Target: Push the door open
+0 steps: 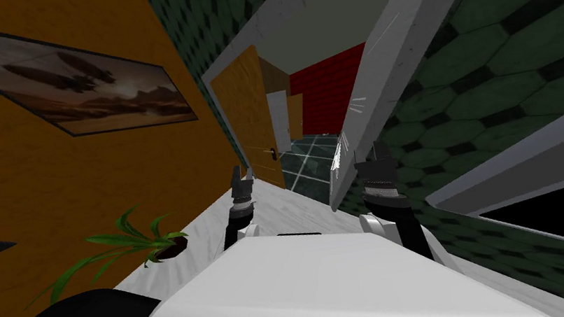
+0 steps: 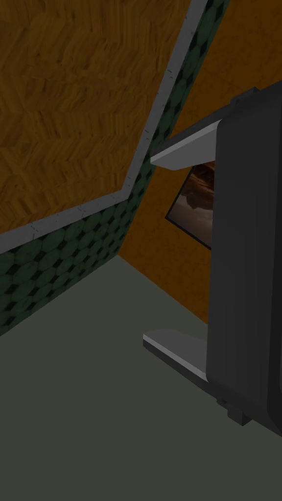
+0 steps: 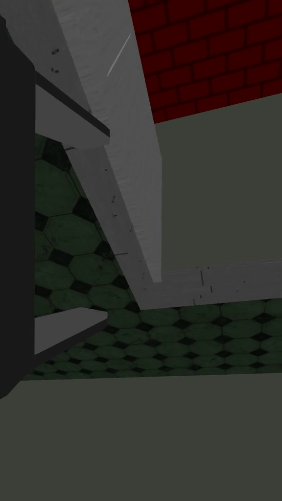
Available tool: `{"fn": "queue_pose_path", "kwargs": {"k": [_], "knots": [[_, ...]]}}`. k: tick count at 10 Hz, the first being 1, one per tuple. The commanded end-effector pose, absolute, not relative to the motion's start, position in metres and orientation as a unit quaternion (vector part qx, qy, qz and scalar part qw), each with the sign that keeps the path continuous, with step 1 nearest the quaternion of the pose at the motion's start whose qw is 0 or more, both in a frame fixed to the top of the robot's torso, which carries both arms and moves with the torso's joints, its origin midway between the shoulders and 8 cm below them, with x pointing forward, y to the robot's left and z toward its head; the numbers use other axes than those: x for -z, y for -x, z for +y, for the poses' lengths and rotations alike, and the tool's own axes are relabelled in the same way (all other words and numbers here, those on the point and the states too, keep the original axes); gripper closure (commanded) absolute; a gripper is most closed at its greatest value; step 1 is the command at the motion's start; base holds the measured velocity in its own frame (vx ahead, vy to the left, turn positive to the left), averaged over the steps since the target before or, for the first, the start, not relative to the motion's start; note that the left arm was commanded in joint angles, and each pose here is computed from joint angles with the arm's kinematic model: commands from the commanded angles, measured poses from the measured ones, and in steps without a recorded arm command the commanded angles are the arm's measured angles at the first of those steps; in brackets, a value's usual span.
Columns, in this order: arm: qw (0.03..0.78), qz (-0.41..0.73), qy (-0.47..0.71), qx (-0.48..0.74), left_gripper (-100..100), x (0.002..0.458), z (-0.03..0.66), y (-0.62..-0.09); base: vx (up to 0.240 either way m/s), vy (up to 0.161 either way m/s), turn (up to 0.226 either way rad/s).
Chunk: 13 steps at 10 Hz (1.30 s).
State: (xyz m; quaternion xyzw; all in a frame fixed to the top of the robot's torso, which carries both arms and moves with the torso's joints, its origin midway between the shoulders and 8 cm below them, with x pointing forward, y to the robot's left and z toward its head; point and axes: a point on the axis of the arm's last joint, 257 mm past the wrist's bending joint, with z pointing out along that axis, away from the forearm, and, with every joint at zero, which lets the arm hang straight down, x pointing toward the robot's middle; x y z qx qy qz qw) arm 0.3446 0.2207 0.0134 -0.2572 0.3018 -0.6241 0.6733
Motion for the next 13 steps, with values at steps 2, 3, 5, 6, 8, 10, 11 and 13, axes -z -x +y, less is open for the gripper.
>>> {"fn": "queue_pose_path", "kwargs": {"k": [2, 3, 5, 6, 8, 10, 11, 13], "knots": [[0.655, 0.326, 0.272, 0.625, -100, 0.009, 0.212, -0.353, 0.183, 0.088, -0.053], [0.648, 0.335, 0.278, 0.625, -100, 0.019, 0.208, -0.356, 0.192, 0.132, -0.058], [0.632, 0.355, 0.290, 0.625, -100, 0.039, 0.200, -0.361, 0.189, 0.127, -0.063], [0.624, 0.365, 0.296, 0.625, -100, 0.049, 0.196, -0.363, 0.186, 0.095, -0.082], [0.607, 0.385, 0.309, 0.623, -100, 0.070, 0.187, -0.367, 0.199, 0.125, -0.054], [0.589, 0.405, 0.321, 0.621, -100, 0.092, 0.179, -0.369, 0.180, 0.144, -0.066], [0.580, 0.415, 0.327, 0.620, -100, 0.103, 0.174, -0.370, 0.205, 0.149, -0.065], [0.562, 0.435, 0.339, 0.617, -100, 0.126, 0.165, -0.370, 0.190, 0.140, -0.071]]}}
